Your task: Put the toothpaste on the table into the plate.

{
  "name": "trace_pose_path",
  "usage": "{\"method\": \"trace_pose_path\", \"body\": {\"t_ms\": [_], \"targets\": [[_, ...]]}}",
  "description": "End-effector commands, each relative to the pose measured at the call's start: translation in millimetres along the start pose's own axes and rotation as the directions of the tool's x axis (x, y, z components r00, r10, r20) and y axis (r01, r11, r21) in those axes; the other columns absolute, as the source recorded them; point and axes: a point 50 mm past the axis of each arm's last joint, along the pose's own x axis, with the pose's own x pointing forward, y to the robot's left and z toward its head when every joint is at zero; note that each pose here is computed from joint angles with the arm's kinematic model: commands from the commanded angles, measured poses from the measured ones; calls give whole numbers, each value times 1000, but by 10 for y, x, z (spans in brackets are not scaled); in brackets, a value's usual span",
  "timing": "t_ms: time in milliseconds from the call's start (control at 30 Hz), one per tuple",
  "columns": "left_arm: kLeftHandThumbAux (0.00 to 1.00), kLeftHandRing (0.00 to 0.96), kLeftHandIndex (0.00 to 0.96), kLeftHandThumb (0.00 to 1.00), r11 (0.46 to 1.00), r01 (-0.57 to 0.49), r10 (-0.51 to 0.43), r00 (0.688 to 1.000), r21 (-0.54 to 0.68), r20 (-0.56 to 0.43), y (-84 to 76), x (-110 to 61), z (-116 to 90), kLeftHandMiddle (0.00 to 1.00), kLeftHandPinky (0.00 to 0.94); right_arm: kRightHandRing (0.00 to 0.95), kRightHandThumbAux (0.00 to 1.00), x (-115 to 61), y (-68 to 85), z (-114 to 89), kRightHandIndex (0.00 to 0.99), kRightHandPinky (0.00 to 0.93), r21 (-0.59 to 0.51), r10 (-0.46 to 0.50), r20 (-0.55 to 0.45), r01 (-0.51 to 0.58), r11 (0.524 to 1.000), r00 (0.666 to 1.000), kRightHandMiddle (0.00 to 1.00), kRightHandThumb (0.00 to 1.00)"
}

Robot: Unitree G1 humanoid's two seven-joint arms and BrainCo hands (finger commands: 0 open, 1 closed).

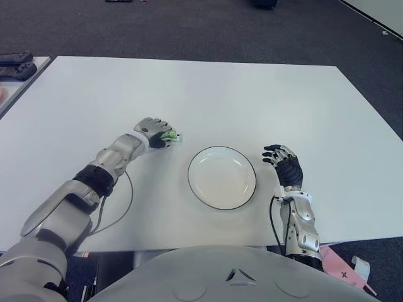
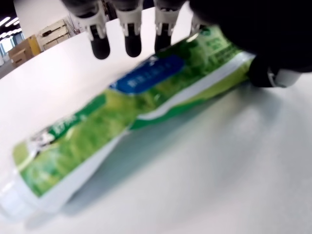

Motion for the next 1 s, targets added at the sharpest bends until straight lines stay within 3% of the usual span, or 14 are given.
{"method": "trace_pose_path", "body": {"t_ms": [33, 200, 400, 500, 600, 800, 1000], "targets": [[312, 218, 136, 561, 990, 144, -144, 989, -1, 24, -526, -88, 143, 199, 317, 464, 731, -2, 14, -8, 423, 471, 8, -3, -11, 3, 1000, 1000, 445, 713], [355, 362, 365, 666, 997, 38, -40, 999, -69, -20, -497, -131, 150, 382, 415, 468, 731, 3, 15, -7, 422, 478, 8, 4, -9, -4, 1000, 1000, 446, 712], [396, 568, 493, 716, 993, -29, 25, 999, -110, -44, -483, -157, 149, 577, 585, 467, 732, 4, 12, -6, 422, 471, 2, 4, -10, -4, 1000, 1000, 445, 713], [588, 660, 456, 723, 992, -45, 40, 998, -114, -43, -480, -161, 148, 654, 683, 470, 732, 6, 9, -6, 422, 479, 0, 2, -12, -2, 1000, 1000, 448, 712], [653, 717, 445, 726, 991, -64, 59, 997, -120, -41, -478, -164, 144, 704, 752, 472, 731, 5, 9, -6, 423, 482, 7, 0, -11, 0, 1000, 1000, 450, 712], [685, 796, 444, 734, 986, -88, 82, 995, -142, -48, -472, -163, 139, 786, 850, 471, 731, 7, 12, -1, 423, 478, 13, 1, -7, -1, 1000, 1000, 450, 712], [693, 837, 444, 734, 984, -94, 88, 995, -150, -47, -470, -160, 127, 837, 872, 468, 732, 7, 10, -2, 422, 474, 8, 3, -8, -3, 1000, 1000, 447, 712]]}}
